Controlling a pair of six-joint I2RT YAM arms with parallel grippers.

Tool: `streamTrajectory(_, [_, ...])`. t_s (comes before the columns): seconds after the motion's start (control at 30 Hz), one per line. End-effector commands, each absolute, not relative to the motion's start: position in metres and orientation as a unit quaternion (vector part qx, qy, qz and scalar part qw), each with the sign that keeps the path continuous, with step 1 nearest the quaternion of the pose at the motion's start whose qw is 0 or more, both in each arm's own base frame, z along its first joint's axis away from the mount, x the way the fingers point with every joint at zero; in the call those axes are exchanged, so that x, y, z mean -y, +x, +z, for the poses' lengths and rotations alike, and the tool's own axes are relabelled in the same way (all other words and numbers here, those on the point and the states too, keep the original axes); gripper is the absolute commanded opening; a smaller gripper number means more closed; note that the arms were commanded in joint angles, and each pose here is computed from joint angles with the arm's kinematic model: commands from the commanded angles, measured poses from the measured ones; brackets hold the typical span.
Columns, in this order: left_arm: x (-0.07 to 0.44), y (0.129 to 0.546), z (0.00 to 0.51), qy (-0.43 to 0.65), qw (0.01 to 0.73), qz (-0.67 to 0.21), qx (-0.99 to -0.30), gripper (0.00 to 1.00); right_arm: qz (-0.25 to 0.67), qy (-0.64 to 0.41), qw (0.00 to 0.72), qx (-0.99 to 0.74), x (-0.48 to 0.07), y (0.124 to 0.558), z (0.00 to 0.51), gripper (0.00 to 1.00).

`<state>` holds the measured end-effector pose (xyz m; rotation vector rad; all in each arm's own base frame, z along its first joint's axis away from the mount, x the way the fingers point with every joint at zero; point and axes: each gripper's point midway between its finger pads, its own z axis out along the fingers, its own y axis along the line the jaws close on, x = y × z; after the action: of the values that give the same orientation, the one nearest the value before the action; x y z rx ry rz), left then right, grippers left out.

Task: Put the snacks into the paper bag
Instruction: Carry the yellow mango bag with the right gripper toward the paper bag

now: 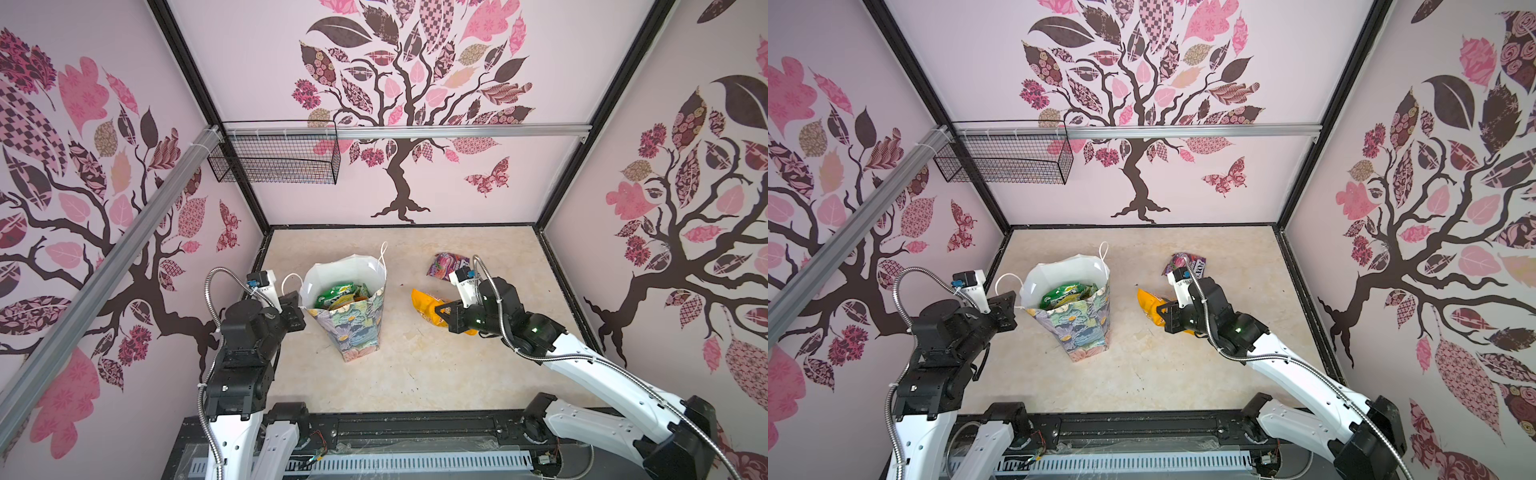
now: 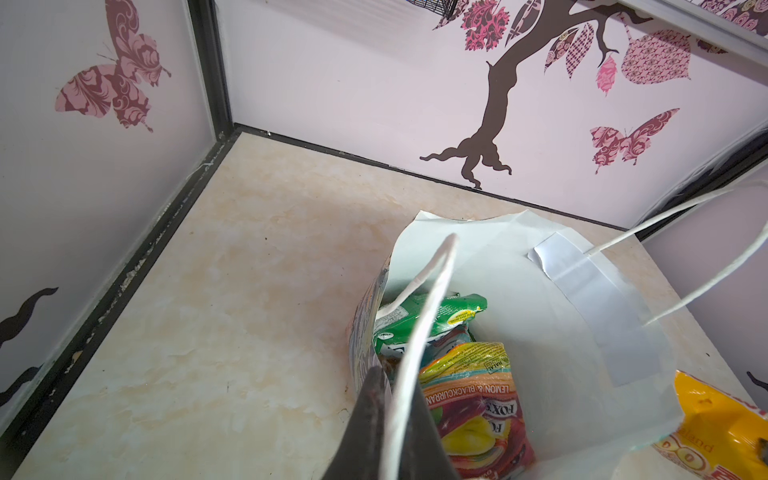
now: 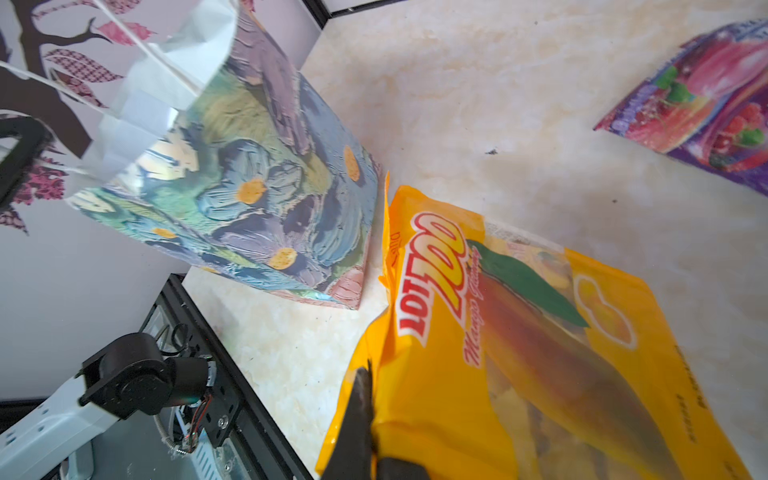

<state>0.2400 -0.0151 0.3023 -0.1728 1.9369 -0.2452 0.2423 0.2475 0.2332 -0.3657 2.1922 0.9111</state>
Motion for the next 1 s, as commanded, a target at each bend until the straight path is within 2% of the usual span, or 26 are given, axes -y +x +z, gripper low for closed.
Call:
streamTrajectory(0.0, [0.013, 0.24, 0.306, -0.073, 0.566, -0.1, -0.815, 0.11, 0.386, -0.173, 0.437, -0.794, -0.255, 0.24, 0.306, 0.0])
streamTrajectory(0.6, [0.013, 0.239, 0.307, -0.073, 0.567, -0.101, -0.814, 0.12, 0.432, -0.232, 0.505, -0.71, -0.297, 0.232, 0.436, 0.0])
streamTrajectory(0.97, [0.012, 0.238, 0.306, -0.075, 0.568, -0.096, -0.814, 0.11, 0.411, -0.285, 0.546, -0.672, -0.354, 0.209, 0.491, 0.0])
